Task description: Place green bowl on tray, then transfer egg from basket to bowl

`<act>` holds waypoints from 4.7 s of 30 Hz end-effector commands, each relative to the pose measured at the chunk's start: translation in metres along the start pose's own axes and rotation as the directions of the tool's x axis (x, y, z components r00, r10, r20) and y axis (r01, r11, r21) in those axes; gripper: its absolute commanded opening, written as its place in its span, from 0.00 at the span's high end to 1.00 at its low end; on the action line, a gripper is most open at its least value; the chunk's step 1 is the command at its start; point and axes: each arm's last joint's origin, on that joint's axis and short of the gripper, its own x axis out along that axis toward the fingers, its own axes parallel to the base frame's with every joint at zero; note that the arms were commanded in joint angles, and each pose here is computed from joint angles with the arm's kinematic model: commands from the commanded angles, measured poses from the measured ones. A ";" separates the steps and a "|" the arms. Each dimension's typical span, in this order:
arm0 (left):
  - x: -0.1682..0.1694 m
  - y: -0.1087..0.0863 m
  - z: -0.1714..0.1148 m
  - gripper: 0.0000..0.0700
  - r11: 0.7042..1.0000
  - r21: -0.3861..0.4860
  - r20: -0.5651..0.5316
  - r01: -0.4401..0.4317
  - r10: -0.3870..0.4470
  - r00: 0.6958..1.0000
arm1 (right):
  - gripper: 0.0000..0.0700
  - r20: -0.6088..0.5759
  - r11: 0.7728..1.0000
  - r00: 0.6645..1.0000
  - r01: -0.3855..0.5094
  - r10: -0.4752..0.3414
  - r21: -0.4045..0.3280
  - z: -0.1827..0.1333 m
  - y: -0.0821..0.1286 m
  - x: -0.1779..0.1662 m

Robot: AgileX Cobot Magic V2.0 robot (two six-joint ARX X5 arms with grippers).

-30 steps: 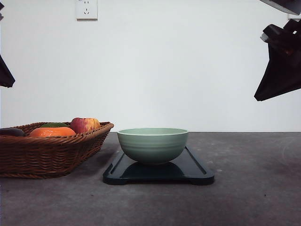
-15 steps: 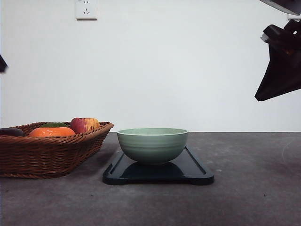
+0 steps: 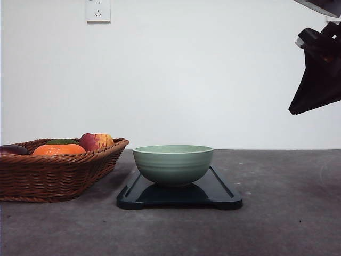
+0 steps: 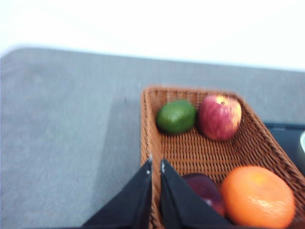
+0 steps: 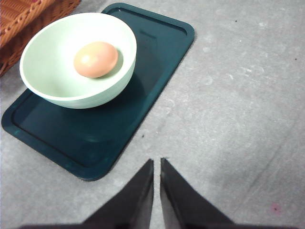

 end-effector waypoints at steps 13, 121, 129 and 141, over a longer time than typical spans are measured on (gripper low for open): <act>0.002 0.005 -0.032 0.97 0.999 -0.001 -0.013 -0.044 0.044 0.999 | 0.98 0.007 1.000 1.000 -0.005 0.005 -0.011 0.002 0.001 0.001; 0.002 0.005 -0.032 0.97 0.999 -0.001 -0.014 -0.044 0.044 0.999 | 0.98 0.508 0.910 0.759 0.383 -0.408 0.158 -0.119 -0.026 -0.045; 0.002 0.005 -0.032 0.97 0.999 -0.001 -0.014 -0.044 0.044 0.999 | 0.98 0.508 0.910 0.759 0.383 -0.407 0.158 -0.119 -0.026 -0.045; 0.002 0.005 -0.032 0.97 0.999 -0.002 -0.014 -0.044 0.044 0.999 | 0.98 0.508 0.910 0.759 0.383 -0.407 0.158 -0.119 -0.026 -0.045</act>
